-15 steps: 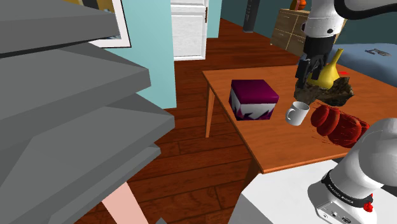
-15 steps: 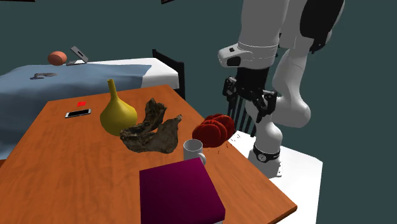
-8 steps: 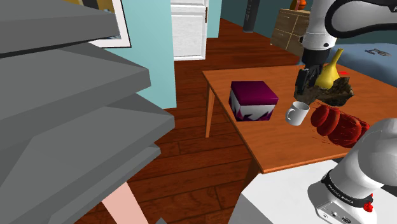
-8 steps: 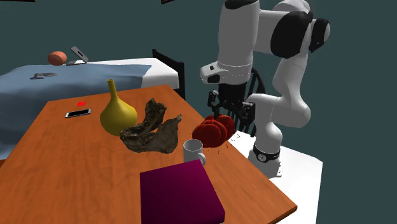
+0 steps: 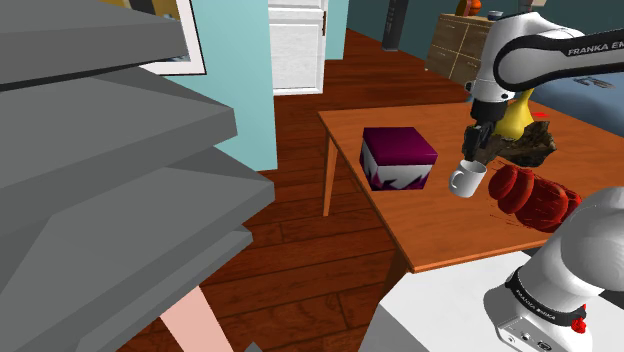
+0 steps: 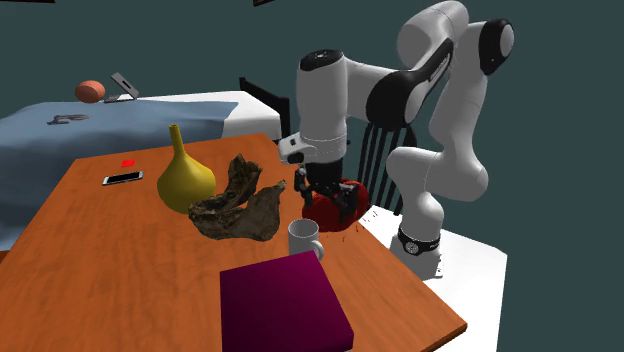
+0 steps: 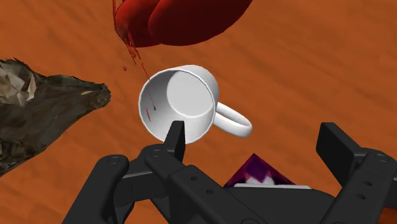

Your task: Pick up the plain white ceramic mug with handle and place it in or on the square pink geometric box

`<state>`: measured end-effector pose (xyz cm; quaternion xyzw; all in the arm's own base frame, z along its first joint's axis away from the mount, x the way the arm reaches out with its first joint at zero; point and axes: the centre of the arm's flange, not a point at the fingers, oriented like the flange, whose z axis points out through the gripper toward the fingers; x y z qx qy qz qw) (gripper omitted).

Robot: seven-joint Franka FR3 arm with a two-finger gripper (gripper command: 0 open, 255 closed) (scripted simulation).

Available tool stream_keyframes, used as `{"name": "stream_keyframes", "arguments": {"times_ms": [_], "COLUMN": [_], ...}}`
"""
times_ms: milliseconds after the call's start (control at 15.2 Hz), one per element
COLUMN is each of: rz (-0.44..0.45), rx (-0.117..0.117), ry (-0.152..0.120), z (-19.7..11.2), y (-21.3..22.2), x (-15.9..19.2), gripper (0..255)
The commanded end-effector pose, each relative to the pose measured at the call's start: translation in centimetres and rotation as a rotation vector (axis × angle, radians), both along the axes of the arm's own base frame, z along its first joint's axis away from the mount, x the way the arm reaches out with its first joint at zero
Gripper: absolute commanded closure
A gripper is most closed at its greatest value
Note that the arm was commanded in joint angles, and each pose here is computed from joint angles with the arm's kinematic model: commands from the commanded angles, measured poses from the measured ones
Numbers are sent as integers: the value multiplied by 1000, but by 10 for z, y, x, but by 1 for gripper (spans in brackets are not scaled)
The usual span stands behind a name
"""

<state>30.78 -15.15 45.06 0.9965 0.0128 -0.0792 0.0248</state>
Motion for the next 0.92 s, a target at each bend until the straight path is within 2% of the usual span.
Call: {"name": "stream_keyframes", "arguments": {"times_ms": [0, 594, 858], "rz": [22, 33, 33], "rx": [10, 15, 15], "ry": [-1, -1, -1], "z": [-20, -69, -69], "y": [-19, -30, -30], "x": [3, -1, -1], "gripper": [0, 0, 0]}}
